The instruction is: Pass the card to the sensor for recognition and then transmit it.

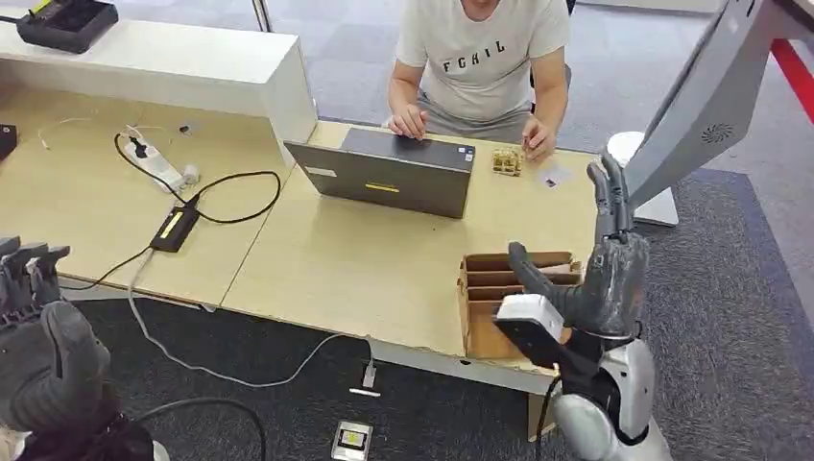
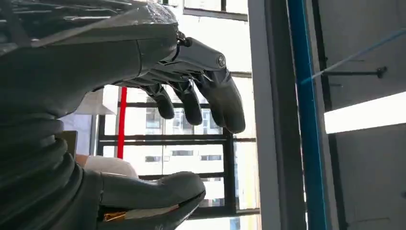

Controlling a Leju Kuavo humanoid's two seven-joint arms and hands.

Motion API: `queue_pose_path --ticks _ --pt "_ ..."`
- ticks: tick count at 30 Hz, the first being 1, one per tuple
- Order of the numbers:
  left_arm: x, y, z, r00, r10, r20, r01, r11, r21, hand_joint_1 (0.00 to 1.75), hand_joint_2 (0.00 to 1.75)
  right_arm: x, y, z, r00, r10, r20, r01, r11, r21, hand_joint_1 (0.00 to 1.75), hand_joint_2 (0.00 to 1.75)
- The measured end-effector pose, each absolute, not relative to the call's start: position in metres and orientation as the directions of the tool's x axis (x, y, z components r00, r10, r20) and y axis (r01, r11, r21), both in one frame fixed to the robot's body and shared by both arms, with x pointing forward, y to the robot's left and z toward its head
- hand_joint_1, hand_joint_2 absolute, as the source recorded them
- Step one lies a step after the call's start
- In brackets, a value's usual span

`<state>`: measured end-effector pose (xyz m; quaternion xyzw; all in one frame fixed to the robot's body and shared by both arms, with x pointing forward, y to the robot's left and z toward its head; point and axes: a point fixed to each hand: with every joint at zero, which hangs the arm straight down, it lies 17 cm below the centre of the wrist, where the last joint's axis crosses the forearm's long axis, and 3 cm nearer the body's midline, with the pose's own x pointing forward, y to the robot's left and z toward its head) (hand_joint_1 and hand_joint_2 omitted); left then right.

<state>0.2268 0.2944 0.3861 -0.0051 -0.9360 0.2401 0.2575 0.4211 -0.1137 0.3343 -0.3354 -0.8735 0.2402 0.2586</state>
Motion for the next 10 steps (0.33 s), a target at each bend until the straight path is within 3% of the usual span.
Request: queue_pose_path --ticks 6,10 --pt "0.222 0.301 0.387 -0.870 0.067 0.489 -0.183 0.876 -0.446 0.68 1.75 0.380 -0.126 0.351 -0.685 0.654 0.322 0.471 0.734 -0.490 0.00 1.75" --pt "0.216 0.307 0.388 -0.868 0.009 0.496 -0.244 0.864 -0.441 0.65 1.75 0.362 -0.133 0.343 -0.731 0.548 0.407 0.387 0.824 -0.414 0.00 1.75"
